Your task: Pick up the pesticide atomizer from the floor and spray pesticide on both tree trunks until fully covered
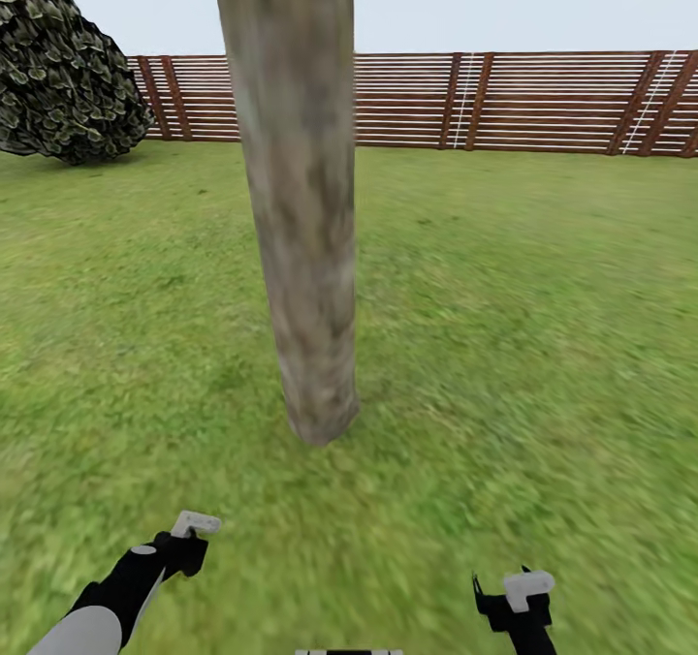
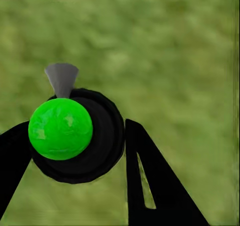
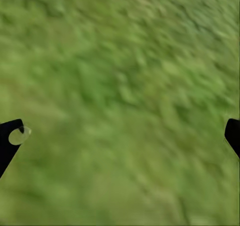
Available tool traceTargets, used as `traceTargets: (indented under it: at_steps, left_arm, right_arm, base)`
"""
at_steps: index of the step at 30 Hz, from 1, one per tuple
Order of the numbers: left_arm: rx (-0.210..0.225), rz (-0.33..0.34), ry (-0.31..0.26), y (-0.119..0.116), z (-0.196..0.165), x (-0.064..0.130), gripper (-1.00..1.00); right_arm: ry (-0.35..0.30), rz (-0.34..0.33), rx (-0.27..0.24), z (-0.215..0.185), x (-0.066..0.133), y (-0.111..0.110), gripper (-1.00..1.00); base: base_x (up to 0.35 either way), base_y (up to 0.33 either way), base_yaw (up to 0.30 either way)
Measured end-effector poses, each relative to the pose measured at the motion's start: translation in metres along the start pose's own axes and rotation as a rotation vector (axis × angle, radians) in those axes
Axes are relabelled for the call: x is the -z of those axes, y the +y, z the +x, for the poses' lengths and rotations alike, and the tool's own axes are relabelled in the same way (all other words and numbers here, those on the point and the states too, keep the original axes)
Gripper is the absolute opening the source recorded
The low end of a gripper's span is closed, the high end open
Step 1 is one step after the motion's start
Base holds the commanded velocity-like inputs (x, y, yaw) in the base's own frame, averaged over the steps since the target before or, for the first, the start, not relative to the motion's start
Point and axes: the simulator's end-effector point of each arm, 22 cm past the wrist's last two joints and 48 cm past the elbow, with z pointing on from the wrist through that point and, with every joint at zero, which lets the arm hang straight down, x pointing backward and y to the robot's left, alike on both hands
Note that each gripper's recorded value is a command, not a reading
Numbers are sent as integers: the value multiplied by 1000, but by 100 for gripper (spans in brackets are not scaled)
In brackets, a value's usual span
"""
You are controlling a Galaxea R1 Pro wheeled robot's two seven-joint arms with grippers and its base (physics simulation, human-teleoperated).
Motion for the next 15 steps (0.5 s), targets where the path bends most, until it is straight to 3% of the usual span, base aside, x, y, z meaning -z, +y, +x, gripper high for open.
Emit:
traceTargets:
  at_steps: [5, 9, 12, 15]
  left_arm:
    - [6, 33, -4, -28, -4, -2, -100]
    - [23, 44, 64, -38, 9, -3, -100]
    - [28, 53, 76, -46, 9, -3, -100]
    - [26, 58, 80, -50, 9, -2, -100]
  right_arm:
    - [-2, 7, -6, -1, 0, -2, 100]
    - [-2, 11, -6, -1, -1, -4, 100]
    - [-2, 12, -5, -1, -1, -5, 100]
    - [-2, 10, -6, -1, 0, -3, 100]
  base:
    - [310, -171, 0]
    - [330, -101, 0]
    - [311, -32, -6]
    - [115, -5, -189]
